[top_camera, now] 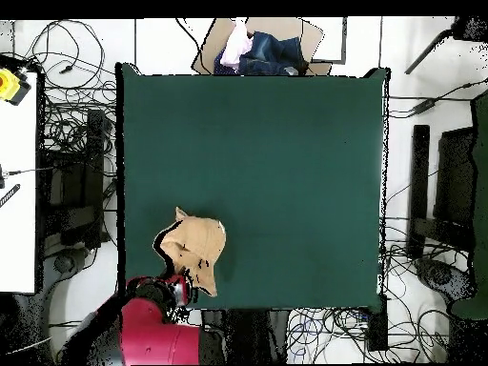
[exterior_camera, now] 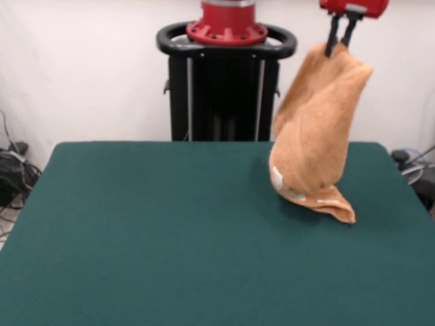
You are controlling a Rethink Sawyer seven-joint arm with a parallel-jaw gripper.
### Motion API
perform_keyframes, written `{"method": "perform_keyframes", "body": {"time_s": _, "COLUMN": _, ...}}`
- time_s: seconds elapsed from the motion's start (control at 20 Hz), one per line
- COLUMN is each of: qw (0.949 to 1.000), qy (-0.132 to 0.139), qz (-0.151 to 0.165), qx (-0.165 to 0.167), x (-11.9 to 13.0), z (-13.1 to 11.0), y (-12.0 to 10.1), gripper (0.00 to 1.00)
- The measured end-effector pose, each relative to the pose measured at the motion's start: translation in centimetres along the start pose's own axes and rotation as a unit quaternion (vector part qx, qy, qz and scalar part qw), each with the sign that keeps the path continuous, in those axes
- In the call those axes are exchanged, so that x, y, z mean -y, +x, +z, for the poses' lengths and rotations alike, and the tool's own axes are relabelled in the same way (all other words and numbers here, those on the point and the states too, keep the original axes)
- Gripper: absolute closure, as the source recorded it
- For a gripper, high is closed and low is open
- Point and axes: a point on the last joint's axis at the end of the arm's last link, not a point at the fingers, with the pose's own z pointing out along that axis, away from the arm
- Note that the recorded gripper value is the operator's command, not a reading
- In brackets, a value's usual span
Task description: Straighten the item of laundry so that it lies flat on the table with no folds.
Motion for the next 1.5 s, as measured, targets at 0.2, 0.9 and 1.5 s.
{"method": "perform_keyframes", "body": {"time_s": 0.2, "qw": 0.9998, "qy": -0.005, "qz": -0.003, "qx": -0.019, "x": -0.6, "z": -1.9, "y": 1.2, "gripper": 1.00}}
{"method": "perform_keyframes", "body": {"time_s": 0.9, "qw": 0.9995, "qy": -0.010, "qz": 0.030, "qx": -0.002, "x": 1.8, "z": -5.6, "y": 1.4, "gripper": 1.00}}
{"method": "perform_keyframes", "body": {"time_s": 1.5, "qw": 0.9987, "qy": -0.014, "qz": 0.047, "qx": -0.014, "x": 3.1, "z": -6.2, "y": 1.3, "gripper": 1.00}}
